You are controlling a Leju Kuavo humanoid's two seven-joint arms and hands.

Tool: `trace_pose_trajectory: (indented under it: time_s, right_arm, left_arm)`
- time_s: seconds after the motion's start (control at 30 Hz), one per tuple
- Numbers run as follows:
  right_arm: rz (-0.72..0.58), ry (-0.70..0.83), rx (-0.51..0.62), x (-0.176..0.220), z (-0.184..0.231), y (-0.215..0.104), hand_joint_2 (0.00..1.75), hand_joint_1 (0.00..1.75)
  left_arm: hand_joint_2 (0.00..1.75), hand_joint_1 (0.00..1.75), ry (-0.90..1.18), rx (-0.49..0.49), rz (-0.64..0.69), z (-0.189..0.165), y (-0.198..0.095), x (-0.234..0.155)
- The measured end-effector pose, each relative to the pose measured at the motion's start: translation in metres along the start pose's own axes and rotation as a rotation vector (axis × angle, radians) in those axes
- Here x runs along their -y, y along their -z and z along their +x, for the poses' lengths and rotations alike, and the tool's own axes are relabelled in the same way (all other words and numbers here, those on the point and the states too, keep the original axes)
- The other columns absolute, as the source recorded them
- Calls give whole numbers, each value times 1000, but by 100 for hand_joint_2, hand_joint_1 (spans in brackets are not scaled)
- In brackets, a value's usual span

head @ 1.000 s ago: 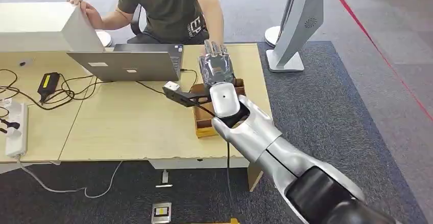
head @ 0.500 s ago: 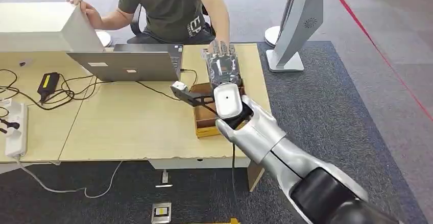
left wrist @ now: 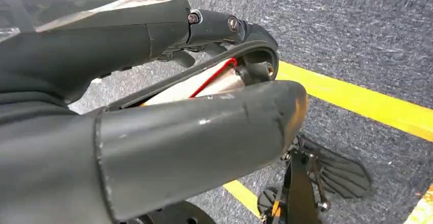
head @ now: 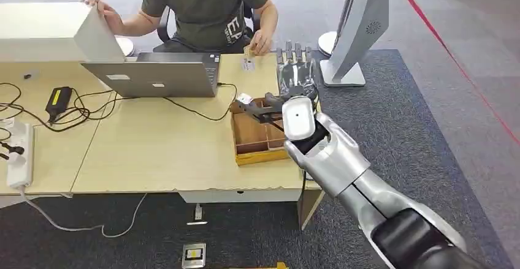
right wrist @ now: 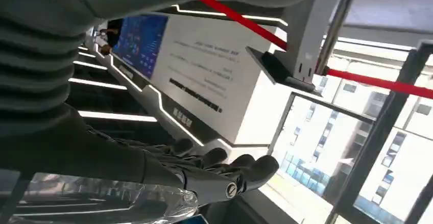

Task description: Pass the card to the sensor for recognition and then transmit it.

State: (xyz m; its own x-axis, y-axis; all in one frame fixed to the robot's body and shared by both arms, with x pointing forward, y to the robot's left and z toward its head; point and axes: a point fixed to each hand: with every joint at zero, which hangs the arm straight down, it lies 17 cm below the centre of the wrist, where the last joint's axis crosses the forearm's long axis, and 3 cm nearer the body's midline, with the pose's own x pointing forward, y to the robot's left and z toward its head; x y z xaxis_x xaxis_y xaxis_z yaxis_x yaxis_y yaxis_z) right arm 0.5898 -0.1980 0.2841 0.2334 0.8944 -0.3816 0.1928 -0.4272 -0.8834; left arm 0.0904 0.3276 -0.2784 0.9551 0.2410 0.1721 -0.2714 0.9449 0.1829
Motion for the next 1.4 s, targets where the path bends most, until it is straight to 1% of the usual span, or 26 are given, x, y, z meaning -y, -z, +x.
trace_pose_trajectory:
  time_s: [0.07, 0.27, 0.53, 0.63, 0.73, 0.87, 0.93, 1.0, 1.07, 1.17, 1.27, 1.4]
  right_arm:
    - [3, 1, -22, -3, -13, 2, 0, 0]
    - [-10, 14, -45, -1, -31, 2, 0, 0]
    - [-21, 23, -71, 2, -44, 3, 0, 0]
    - [-20, 16, -98, -2, -61, 4, 0, 0]
    - [15, -12, -143, -20, -91, 4, 0, 0]
    - [81, -64, -208, -57, -136, -9, 0, 0]
    - [129, -95, -252, -85, -167, -25, 0, 0]
    - [193, -119, -299, -120, -204, -48, 0, 0]
    - [271, -102, -334, -166, -239, -87, 0, 0]
    - [349, -72, -382, -220, -286, -146, 0, 0]
    - [396, -44, -458, -254, -335, -196, 0, 0]
    - [432, -65, -556, -283, -391, -250, 0, 0]
  left_arm:
    - [0, 0, 1, 0, 2, 0, 0, -2]
    - [0, 0, 1, 4, 2, 2, 0, -2]
    - [0, 0, 4, 7, -3, 3, 0, -1]
    - [0, 0, 7, 23, -3, 6, 0, -1]
    - [0, 0, 12, 41, 0, 8, 1, -4]
    - [0, 0, 18, 56, 8, 11, 1, -8]
    - [0, 0, 25, 59, 18, 12, 2, -11]
    - [0, 0, 28, 57, 27, 11, 2, -14]
    - [0, 0, 46, 56, 33, 9, 2, -16]
    - [0, 0, 66, 61, 49, 7, 3, -20]
    - [0, 0, 86, 55, 60, 7, 3, -23]
    - [0, 0, 98, 68, 80, 9, 3, -26]
